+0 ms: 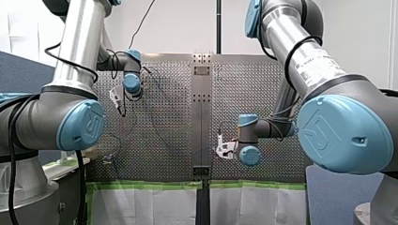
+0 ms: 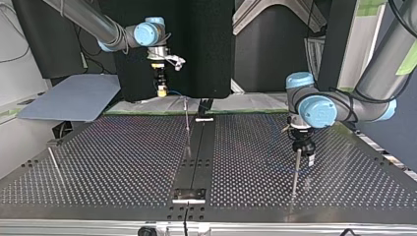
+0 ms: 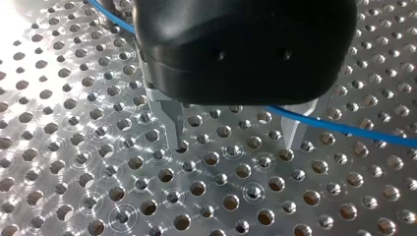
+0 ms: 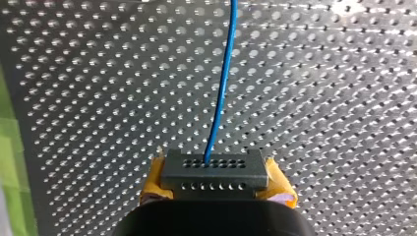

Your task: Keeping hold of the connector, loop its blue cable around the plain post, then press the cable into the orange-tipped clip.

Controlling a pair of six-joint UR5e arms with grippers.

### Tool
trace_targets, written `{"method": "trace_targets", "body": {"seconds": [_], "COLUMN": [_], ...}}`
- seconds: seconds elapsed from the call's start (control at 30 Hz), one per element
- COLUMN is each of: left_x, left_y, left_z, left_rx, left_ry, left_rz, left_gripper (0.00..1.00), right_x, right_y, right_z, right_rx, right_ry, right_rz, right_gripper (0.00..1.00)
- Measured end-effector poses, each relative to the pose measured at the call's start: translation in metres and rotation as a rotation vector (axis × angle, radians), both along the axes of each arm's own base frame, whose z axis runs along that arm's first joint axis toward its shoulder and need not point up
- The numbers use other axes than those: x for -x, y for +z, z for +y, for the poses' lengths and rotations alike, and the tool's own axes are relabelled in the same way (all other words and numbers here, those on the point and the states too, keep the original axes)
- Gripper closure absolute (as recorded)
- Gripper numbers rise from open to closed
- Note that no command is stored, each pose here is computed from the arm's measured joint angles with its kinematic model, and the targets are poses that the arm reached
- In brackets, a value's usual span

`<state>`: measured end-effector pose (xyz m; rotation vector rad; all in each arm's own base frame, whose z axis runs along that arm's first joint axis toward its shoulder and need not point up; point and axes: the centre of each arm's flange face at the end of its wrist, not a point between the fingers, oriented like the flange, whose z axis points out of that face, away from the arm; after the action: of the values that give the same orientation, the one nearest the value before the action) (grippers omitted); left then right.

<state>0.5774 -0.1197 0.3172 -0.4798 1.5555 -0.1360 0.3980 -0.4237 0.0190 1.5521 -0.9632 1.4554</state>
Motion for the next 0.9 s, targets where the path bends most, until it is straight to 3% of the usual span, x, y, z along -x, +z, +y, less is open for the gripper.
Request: {"method": "trace_targets", "body": {"seconds": [0.43,0.9], "left_x": [0.002,0.011], "left_y": [-0.002,-0.002], "left_z": [-0.001,0.011], "left_rx": [0.005,0.11], "left_ry": [-0.001,0.045], "left_rz": [0.016,0.049], "left_gripper": [0.0,0.0], "right_x": [0.011,0.012], "right_y": [-0.033,-0.036], "right_z": [0.009,0.01], "right_rx": [-0.053,-0.055], "right_ry": [-0.021,-0.021], "right_rz": [0.028,0.029], "right_gripper": [1.0,1.0]}}
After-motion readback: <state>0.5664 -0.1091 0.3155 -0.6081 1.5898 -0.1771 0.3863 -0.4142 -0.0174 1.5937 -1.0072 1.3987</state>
